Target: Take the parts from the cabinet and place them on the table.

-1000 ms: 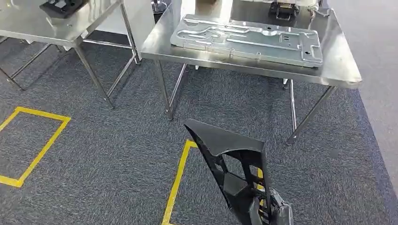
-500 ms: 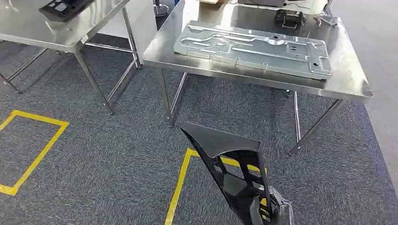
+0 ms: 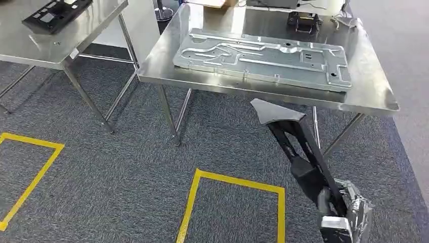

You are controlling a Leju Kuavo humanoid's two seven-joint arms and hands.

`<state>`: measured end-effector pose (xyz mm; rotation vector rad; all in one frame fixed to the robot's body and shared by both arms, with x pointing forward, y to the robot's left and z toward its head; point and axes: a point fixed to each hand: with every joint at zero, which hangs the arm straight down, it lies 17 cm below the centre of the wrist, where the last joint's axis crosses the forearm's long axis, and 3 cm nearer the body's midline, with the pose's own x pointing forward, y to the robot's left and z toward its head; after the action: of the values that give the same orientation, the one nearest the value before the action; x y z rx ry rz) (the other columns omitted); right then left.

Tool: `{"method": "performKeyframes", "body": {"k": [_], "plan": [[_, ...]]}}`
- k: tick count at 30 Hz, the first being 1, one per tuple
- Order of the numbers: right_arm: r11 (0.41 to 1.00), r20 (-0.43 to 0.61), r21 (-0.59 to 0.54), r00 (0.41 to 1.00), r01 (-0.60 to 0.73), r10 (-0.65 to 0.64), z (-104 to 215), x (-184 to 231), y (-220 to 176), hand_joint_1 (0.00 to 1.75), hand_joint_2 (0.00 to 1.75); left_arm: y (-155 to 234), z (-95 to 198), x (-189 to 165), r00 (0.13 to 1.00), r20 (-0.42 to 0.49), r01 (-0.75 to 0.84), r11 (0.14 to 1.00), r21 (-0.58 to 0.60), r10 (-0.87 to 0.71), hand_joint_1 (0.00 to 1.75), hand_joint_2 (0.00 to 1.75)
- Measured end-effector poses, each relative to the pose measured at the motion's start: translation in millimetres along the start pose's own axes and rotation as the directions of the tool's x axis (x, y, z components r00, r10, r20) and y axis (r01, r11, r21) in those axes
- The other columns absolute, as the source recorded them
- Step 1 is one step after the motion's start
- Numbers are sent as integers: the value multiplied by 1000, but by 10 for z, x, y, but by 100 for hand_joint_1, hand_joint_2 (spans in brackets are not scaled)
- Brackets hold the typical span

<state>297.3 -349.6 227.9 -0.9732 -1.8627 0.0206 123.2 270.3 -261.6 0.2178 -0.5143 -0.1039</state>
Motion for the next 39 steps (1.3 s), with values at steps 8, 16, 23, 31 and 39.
{"method": "performKeyframes", "body": {"k": [8,16,23,31,39], "plan": [[839,88,-135,837,-527,539,-828,-319,-491,175,175,-25,-42,122,999,18,49,998,-26,-49,0,175],[660,129,-144,647,-737,751,-1160,-540,-452,175,175,-62,-46,142,996,21,85,995,-44,-84,0,175],[532,182,-154,506,-833,843,-1576,-613,-253,175,175,-65,-92,297,994,46,106,993,-52,-104,0,175],[498,232,-127,462,-858,856,-1626,-659,-12,175,175,-43,-58,151,992,29,124,991,-55,-122,0,175],[445,268,-144,399,-884,877,-1692,-612,61,175,175,-203,18,78,977,56,209,975,-80,-205,0,175]]}}
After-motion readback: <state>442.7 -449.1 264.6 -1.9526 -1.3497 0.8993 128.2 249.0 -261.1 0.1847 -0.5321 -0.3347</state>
